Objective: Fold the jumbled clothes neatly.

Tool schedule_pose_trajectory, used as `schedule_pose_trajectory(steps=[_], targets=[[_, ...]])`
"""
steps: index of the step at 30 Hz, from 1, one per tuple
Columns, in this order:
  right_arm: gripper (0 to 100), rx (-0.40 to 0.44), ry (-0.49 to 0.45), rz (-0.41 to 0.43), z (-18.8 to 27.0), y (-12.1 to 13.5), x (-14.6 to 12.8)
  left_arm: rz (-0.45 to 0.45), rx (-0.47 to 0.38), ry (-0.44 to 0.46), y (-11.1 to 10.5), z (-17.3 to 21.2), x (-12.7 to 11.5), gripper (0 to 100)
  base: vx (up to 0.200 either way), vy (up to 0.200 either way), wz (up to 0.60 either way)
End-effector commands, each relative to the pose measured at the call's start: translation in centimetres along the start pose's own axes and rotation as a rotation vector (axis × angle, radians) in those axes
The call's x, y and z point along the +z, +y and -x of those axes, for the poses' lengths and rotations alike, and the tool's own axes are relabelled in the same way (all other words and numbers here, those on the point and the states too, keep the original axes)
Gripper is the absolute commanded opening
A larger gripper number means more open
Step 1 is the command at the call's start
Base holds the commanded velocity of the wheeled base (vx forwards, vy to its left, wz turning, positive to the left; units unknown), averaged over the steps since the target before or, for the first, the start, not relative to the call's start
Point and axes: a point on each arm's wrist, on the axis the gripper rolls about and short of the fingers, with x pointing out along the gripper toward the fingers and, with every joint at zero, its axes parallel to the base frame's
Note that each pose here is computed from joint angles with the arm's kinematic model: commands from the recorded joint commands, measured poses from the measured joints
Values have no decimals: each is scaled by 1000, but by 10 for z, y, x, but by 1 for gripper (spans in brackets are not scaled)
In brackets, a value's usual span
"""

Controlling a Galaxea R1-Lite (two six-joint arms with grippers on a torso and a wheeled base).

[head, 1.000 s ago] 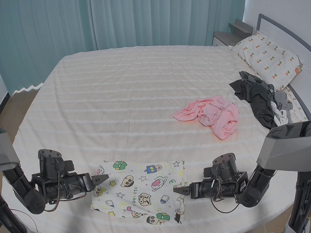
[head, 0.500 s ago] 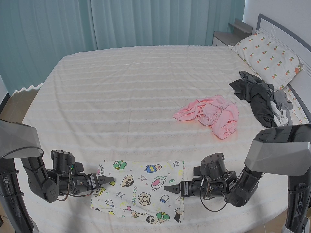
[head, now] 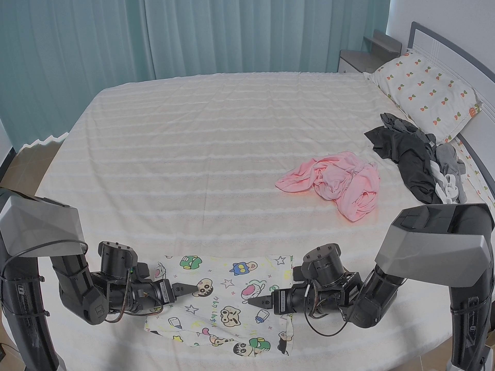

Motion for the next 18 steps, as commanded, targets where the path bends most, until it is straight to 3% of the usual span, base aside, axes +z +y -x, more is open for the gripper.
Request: schedule_pose_trajectory(steps=[1, 2, 11, 18], targets=[[100, 14, -11, -7, -8, 3, 4, -5, -14, 3, -4, -4, -1, 100, 0, 0, 0], [0, 16, -9, -19, -10, 4, 5, -6, -14, 6, -5, -4, -2, 100, 0, 0, 0], [0, 62, -9, -39, -4, 16, 6, -24, -11, 33, -11, -2, -11, 100, 0, 0, 0], [0, 81, -18, -76, 7, 26, 8, -16, -24, -2, -20, 12, -9, 100, 0, 0, 0]])
